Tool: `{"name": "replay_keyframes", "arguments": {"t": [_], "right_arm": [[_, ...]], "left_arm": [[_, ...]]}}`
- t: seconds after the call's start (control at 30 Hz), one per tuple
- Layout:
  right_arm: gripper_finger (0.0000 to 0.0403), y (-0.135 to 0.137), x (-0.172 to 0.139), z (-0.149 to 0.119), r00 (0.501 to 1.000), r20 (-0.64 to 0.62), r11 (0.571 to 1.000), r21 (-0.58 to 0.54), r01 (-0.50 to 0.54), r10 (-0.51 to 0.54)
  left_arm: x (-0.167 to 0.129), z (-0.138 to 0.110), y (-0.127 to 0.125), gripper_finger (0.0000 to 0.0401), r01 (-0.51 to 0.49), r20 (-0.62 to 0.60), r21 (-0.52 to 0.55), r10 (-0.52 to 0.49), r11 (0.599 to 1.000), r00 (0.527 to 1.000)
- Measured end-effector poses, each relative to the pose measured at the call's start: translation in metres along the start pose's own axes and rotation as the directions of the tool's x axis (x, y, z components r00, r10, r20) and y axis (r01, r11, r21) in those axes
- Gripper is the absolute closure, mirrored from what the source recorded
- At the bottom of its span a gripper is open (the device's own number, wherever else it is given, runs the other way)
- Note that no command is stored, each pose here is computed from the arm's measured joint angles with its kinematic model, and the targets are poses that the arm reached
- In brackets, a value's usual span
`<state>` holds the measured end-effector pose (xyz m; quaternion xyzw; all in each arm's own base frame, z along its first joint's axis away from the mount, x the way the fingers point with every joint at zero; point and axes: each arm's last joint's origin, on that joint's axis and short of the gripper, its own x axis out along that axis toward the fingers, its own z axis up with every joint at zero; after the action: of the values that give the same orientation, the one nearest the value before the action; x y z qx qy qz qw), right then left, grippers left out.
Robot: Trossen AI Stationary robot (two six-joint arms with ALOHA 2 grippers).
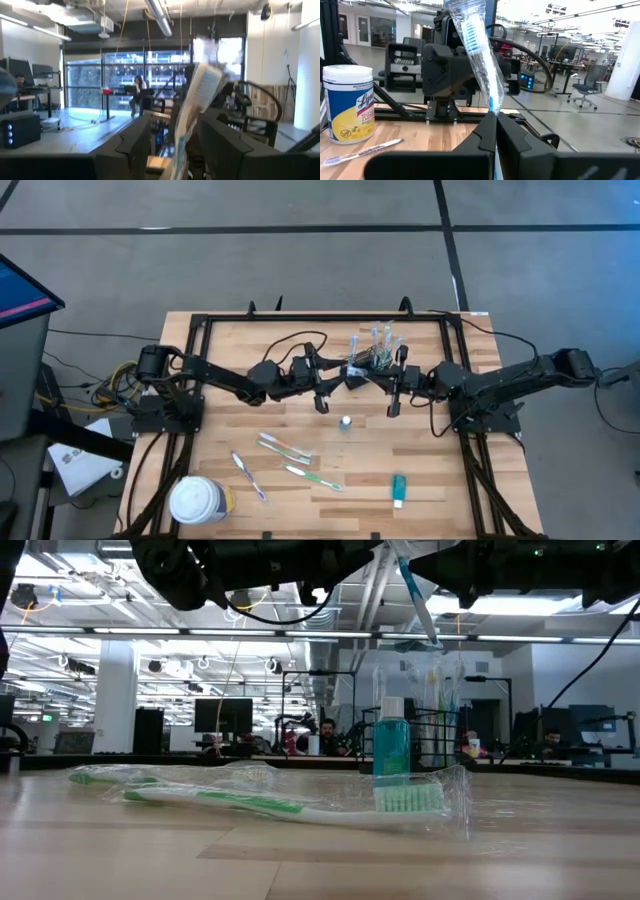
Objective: Pick & Place toothbrushing station
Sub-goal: Put the blue toothbrush into the mesh organizer
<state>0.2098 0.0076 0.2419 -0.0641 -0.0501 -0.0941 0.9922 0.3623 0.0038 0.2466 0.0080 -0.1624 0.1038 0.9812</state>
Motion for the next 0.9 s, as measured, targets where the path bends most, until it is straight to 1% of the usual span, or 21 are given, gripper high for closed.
{"name": "replay_keyframes", "arguments": {"t": [0.3,0.43,0.63,0.9], "right_arm": [[0.0403,0.0,0.0,0.0,1.0,0.004,1.0,0.003,0.0,0.0],[0.0403,0.0,0.0,0.001,1.0,0.006,1.0,0.003,0.001,-0.001],[0.0403,0.0,0.0,0.001,1.0,0.005,1.0,0.003,0.0,0.0],[0.0403,0.0,0.0,0.0,1.0,0.0,1.0,0.002,-0.002,0.002]], "left_arm": [[0.004,0.002,0.0,0.0242,-0.001,0.009,0.0,0.001,1.0,1.0],[0.013,-0.008,-0.001,0.0243,-0.001,-0.01,0.007,0.001,1.0,1.0],[0.025,-0.015,-0.004,0.0243,0.014,-0.003,0.007,-0.014,1.0,1.0],[0.026,-0.011,-0.004,0.0243,0.014,0.009,0.004,-0.014,1.0,1.0]]}}
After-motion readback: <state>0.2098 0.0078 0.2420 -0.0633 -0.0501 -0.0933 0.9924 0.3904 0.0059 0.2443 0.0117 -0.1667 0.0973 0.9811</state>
